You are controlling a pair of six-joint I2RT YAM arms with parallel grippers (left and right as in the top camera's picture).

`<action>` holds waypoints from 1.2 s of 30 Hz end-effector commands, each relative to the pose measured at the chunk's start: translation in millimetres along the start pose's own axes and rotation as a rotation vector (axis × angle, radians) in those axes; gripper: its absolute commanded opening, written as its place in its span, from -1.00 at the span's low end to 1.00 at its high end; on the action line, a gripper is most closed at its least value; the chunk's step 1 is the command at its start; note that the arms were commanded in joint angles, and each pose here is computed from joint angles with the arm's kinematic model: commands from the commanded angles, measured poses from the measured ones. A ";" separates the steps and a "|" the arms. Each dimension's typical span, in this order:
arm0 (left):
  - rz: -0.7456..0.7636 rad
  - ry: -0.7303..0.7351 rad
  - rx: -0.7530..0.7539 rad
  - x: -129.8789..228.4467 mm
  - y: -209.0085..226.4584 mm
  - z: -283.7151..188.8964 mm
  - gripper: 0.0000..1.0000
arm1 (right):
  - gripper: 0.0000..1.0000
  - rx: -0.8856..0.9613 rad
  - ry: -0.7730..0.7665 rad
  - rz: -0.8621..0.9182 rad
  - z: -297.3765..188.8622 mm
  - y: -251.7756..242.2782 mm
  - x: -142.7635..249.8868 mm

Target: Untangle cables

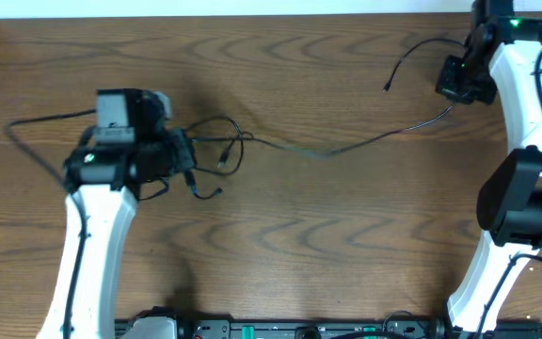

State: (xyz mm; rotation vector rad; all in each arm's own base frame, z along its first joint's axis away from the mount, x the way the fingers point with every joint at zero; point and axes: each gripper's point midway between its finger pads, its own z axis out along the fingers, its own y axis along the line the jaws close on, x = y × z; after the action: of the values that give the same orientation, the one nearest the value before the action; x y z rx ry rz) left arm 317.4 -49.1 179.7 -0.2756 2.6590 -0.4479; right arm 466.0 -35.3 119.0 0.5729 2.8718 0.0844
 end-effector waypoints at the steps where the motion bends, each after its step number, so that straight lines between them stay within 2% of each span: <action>1: 0.198 0.069 0.048 11.1 -18.7 14.5 -0.43 | -0.98 -0.134 -0.035 -0.057 -30.9 19.7 0.1; 4: 0.290 0.086 0.067 16.4 -32.0 22.3 -0.21 | -0.98 -0.132 -0.024 -0.046 -31.7 15.4 1.9; 11: 0.326 0.040 0.080 9.1 -39.1 18.4 -0.21 | -0.98 -0.148 -0.014 0.005 -33.4 6.2 0.4; 13: 0.329 0.027 0.083 6.2 -40.3 18.5 -0.44 | -0.98 -0.189 -0.033 0.007 -41.4 9.7 -3.8; 15: 0.332 0.011 0.085 2.2 -41.4 18.5 -0.81 | -0.99 -0.245 -0.065 0.002 -57.9 16.3 -9.7; 18: 0.338 -0.017 0.088 -4.3 -43.5 18.4 -0.85 | -0.98 -0.325 -0.180 -0.013 -104.6 21.1 -28.2; 19: 0.336 -0.027 0.085 -6.7 -43.6 18.3 -0.85 | -0.98 -0.345 -0.304 0.020 -150.1 11.6 -45.5; 24: 0.252 -0.053 -0.038 -14.3 -23.0 18.9 -0.85 | -0.98 -0.370 -0.606 0.133 -261.1 -26.5 -70.4; 27: 0.242 -0.060 -0.061 -15.8 -19.3 18.6 -0.85 | -0.98 -0.352 -0.763 0.231 -316.3 -61.4 -73.4; 32: 0.242 -0.061 -0.060 -16.3 -19.4 19.1 -0.85 | -0.98 -0.319 -0.941 0.324 -367.7 -109.3 -75.7; 36: 0.242 -0.059 -0.061 -16.3 -19.1 20.1 -0.85 | -0.98 -0.238 -0.979 0.415 -371.4 -148.7 -77.3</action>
State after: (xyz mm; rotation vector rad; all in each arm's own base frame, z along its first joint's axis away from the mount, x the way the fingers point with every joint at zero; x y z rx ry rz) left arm 340.3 -70.9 167.7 0.0335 2.6327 -0.2935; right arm 393.7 -171.2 510.7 0.7003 1.7366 0.1957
